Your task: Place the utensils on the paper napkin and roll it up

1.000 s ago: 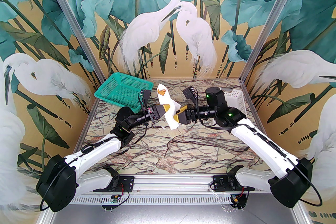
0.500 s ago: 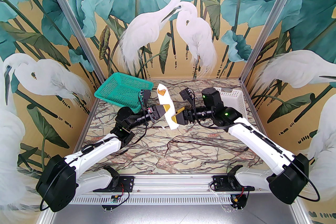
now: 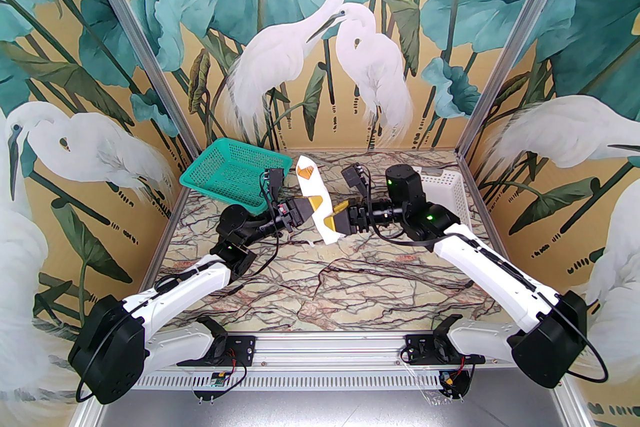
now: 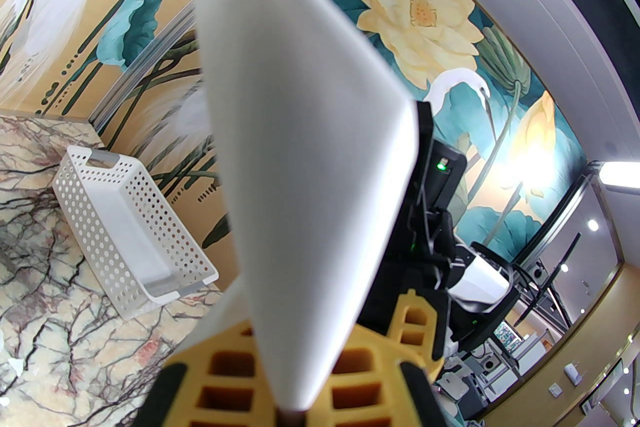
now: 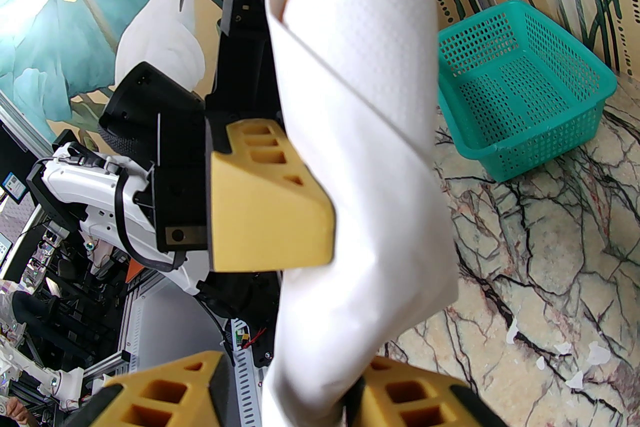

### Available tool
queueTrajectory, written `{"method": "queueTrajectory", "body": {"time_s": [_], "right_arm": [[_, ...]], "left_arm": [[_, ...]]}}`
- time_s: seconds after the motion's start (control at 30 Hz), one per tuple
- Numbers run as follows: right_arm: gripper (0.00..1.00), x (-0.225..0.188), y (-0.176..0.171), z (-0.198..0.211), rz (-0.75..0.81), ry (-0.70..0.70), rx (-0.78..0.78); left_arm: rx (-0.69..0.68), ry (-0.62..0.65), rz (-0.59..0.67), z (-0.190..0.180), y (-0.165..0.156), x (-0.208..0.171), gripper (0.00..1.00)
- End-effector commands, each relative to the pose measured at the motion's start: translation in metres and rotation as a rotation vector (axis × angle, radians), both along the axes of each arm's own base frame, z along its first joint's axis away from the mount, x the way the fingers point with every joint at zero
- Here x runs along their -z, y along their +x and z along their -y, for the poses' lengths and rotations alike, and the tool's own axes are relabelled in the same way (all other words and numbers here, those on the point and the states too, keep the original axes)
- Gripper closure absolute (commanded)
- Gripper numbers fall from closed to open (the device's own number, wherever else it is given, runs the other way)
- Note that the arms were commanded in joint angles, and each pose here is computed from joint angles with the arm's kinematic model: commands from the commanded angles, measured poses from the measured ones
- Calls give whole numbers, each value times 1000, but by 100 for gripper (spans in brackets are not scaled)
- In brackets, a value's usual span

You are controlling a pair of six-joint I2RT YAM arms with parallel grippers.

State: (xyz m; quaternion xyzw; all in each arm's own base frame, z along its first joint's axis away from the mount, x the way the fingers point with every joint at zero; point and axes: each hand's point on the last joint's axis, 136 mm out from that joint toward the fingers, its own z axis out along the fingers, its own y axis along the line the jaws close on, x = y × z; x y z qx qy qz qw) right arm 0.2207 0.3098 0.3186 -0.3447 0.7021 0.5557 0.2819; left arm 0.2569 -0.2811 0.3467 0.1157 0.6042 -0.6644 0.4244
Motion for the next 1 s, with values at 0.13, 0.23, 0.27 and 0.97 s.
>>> {"method": "queueTrajectory", "body": {"time_s": [0.13,0.23,0.27,0.97], "right_arm": [[57,4,-9,-7,-20,16,-60],[60,4,-11,-7,-22,19,-69],[61,3,-12,-7,-21,21,-71],[83,-13,-16,-12,-11,82,-97]], "left_arm": [[47,-43,50,4,-7,-16,100],[46,-40,52,5,-7,-16,100],[46,-39,51,5,-7,-15,100],[117,-32,80,17,-15,-12,100]]}}
